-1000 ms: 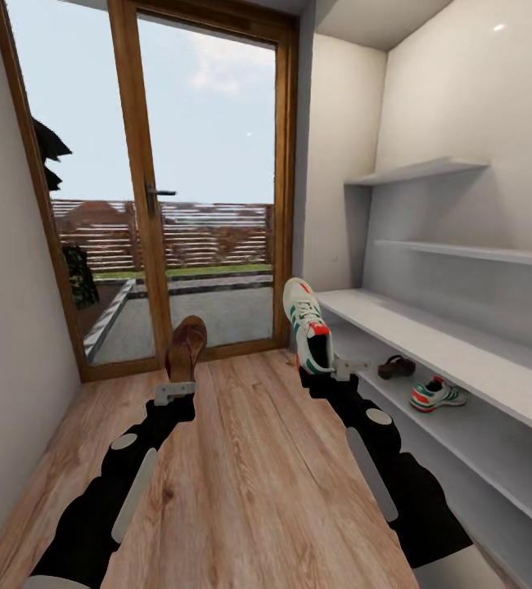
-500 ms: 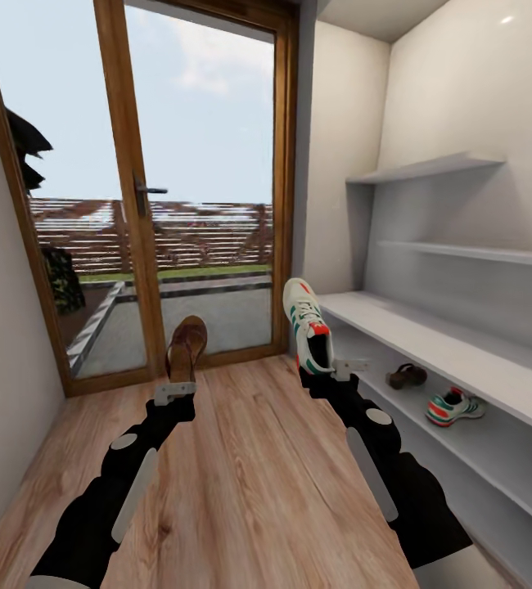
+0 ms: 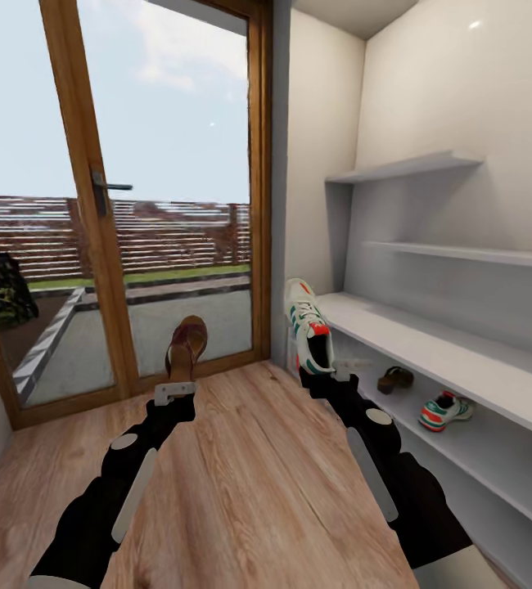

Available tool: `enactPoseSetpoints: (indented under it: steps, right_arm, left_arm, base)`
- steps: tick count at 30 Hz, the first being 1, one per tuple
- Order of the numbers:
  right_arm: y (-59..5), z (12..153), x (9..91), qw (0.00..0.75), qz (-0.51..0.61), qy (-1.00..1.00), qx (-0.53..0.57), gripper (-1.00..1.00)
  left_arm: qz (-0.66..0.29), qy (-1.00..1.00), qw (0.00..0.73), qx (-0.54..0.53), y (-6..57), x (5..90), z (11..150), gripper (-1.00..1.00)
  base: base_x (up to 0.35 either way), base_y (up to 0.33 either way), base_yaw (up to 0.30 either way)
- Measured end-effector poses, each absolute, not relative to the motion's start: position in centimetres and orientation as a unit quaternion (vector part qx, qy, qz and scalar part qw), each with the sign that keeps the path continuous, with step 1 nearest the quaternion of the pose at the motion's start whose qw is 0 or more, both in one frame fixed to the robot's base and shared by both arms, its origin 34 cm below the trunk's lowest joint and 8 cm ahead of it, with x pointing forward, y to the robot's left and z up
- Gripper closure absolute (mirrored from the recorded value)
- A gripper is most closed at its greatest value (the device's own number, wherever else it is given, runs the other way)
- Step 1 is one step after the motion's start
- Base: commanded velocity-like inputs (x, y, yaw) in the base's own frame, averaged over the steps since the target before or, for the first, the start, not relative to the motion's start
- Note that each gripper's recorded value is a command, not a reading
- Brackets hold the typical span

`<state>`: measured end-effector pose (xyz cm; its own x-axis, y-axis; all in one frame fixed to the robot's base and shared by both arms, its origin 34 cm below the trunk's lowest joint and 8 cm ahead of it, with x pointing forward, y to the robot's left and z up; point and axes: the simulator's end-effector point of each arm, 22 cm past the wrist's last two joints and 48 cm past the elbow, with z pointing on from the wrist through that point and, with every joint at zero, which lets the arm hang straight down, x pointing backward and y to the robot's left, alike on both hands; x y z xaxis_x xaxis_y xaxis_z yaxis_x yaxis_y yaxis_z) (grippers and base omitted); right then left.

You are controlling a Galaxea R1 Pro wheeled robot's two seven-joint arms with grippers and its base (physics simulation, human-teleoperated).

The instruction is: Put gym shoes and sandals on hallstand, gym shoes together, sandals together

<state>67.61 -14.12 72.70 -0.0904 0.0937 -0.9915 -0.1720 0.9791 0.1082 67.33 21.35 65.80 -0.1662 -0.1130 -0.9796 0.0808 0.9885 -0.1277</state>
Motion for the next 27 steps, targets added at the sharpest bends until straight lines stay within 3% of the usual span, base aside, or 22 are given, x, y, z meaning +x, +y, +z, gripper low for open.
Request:
enactPoseSetpoints:
  steps: [27]
  right_arm:
    - [-14.11, 72.73, 67.61, 0.674, 0.099, 0.732, -0.027, 1.0]
  left_arm:
    - [-0.075, 0.76, 0.646, -0.011, 21.36, 67.33, 65.8, 1.0]
  base:
    - [0.291, 0.176, -0.296]
